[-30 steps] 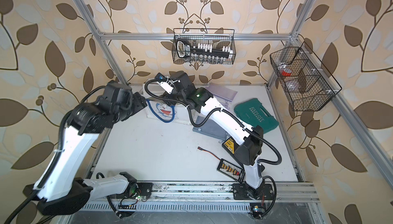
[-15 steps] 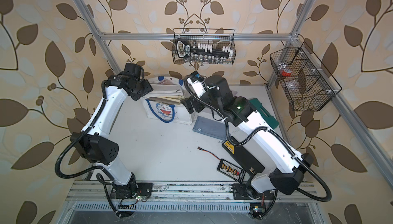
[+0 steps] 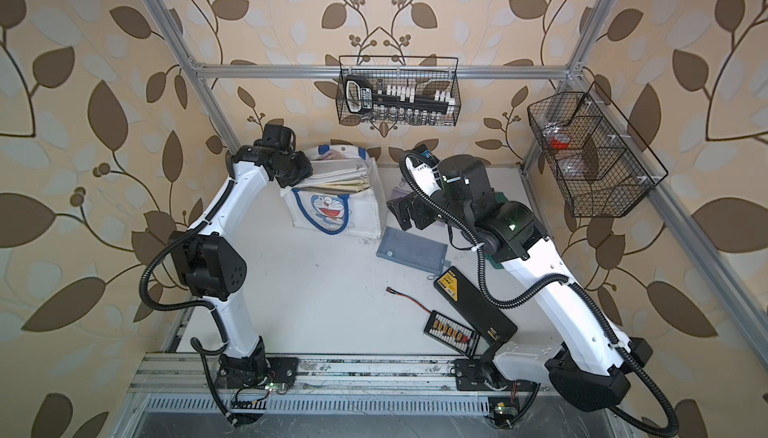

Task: Put the pencil pouch into the canvas bag
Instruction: Adjust the pencil pouches in the canvas bag.

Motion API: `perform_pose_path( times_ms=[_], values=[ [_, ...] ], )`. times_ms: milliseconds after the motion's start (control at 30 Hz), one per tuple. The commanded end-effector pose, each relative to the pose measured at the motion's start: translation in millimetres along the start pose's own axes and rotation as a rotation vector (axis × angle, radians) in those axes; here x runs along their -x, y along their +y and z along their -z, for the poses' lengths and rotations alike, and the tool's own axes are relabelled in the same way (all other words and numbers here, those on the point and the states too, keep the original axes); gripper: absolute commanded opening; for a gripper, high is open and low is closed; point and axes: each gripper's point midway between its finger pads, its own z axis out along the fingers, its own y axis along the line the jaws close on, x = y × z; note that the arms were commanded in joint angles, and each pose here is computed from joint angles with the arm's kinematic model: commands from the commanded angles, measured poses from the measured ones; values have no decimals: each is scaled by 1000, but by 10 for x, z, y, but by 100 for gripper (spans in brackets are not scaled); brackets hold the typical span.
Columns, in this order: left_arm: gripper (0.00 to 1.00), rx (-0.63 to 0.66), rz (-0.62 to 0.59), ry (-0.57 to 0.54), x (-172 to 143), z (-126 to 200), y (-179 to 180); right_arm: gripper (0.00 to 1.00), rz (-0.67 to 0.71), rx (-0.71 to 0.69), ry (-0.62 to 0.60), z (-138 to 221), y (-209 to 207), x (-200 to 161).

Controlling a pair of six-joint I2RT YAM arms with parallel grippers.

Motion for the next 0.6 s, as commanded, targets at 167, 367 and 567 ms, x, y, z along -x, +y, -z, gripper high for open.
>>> perform_pose_path(
  times_ms=[167, 367, 567],
  values=[
    [29, 95, -83, 62, -111, -8, 160, 100, -2, -35, 26, 58, -134, -144],
    [60, 86, -154, -27, 97, 436, 50, 99, -11, -21, 18, -14, -158, -158],
    [68, 48, -204, -75, 168, 743, -115, 99, -18, 0, 22, -47, -127, -164]
  ],
)
